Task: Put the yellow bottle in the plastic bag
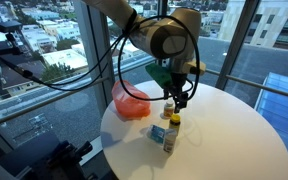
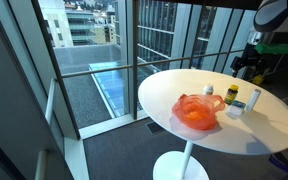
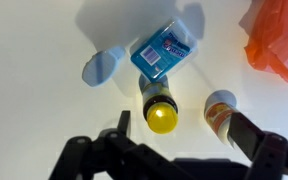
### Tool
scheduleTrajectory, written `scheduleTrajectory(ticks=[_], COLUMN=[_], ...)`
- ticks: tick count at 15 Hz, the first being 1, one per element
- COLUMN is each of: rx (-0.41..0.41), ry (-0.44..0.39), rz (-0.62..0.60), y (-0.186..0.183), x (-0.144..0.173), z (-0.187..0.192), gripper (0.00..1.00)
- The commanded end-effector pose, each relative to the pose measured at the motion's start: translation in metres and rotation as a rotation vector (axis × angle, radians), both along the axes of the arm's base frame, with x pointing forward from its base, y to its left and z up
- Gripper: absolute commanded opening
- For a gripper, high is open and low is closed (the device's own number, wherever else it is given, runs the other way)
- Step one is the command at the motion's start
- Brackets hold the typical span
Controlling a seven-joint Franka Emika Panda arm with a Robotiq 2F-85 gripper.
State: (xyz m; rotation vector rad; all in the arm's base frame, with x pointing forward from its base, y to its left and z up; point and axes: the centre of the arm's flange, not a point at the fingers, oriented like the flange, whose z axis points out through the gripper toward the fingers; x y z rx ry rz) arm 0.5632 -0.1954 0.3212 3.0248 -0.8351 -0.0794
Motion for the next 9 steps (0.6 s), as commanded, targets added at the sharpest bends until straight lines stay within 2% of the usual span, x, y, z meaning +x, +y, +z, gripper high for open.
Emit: scheduleTrajectory(ticks=[1,9], rx=[0.01,-0.015], ry=[-0.028,-0.03], rz=[0.025,0.032], y=[-0.011,-0.02], x=[0.009,0.017], z=[-0.024,-0.066], gripper=[1.0,1.0])
